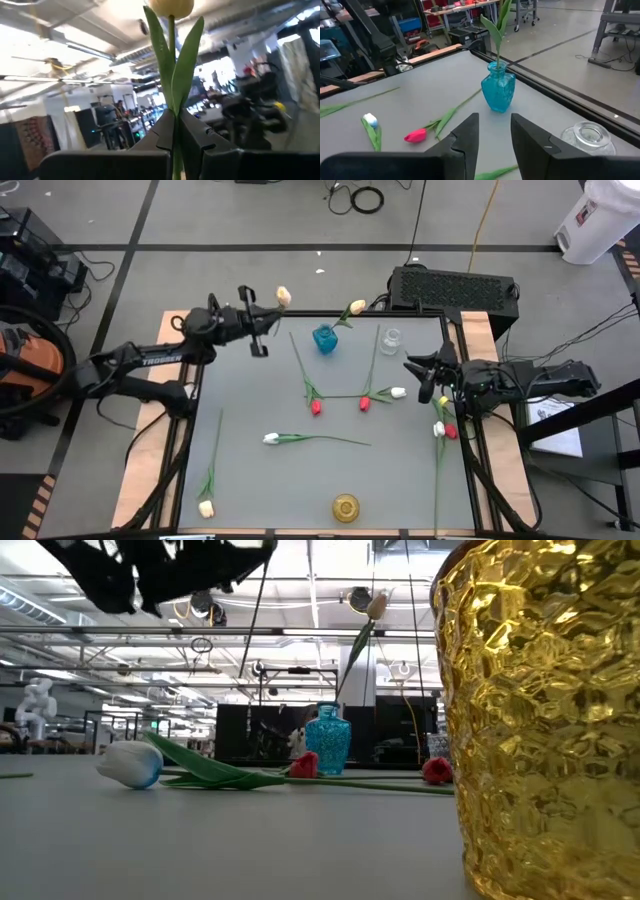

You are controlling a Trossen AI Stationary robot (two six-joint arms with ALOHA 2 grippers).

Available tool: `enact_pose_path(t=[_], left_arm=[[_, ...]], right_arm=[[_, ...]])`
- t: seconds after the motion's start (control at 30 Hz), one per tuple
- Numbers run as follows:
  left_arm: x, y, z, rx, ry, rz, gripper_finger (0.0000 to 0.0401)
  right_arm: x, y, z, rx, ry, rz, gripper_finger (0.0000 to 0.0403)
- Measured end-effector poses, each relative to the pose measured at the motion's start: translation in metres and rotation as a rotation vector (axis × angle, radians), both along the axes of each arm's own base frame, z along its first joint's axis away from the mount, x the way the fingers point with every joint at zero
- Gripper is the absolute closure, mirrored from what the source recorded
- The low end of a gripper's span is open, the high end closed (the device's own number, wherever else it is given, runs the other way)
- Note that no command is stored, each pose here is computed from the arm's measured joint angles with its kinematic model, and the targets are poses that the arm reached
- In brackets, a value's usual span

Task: Sort flowers into vase by color
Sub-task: Put the right yellow flower into the blue vase

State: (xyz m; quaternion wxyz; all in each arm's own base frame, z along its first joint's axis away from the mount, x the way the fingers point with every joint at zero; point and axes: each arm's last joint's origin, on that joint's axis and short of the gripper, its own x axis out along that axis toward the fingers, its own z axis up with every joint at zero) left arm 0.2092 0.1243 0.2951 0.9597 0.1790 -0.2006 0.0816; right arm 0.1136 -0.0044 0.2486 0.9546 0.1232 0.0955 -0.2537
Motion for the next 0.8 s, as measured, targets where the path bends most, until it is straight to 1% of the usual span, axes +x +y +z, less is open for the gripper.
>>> enact_pose_path(t=[0.07,0.17,0.27,0.43,0.63,0.8], left_arm=[[-0.001,0.011,-0.004,-0.043,-0.015,0.003,0.0384],[0.001,0.027,-0.009,-0.106,0.009,-0.040,0.0384],[0.005,0.039,-0.009,-0.138,0.026,-0.070,0.0384],[0.014,0.052,-0.003,-0.134,0.039,-0.081,0.0384],[0.031,0.066,0.005,-0.117,0.034,-0.099,0.0384],[0.049,0.076,0.001,-0.122,0.040,-0.115,0.0384]], right_arm=[[0.001,0.000,-0.001,-0.001,0.007,0.000,0.0298],[0.004,0.000,-0.002,-0.005,0.026,-0.003,0.0298],[0.007,0.001,-0.004,-0.006,0.043,-0.006,0.0298],[0.015,0.001,-0.004,-0.009,0.033,-0.009,0.0298],[0.023,0.002,-0.009,-0.013,0.076,-0.008,0.0298],[0.032,0.003,-0.009,-0.019,0.061,-0.005,0.0298]])
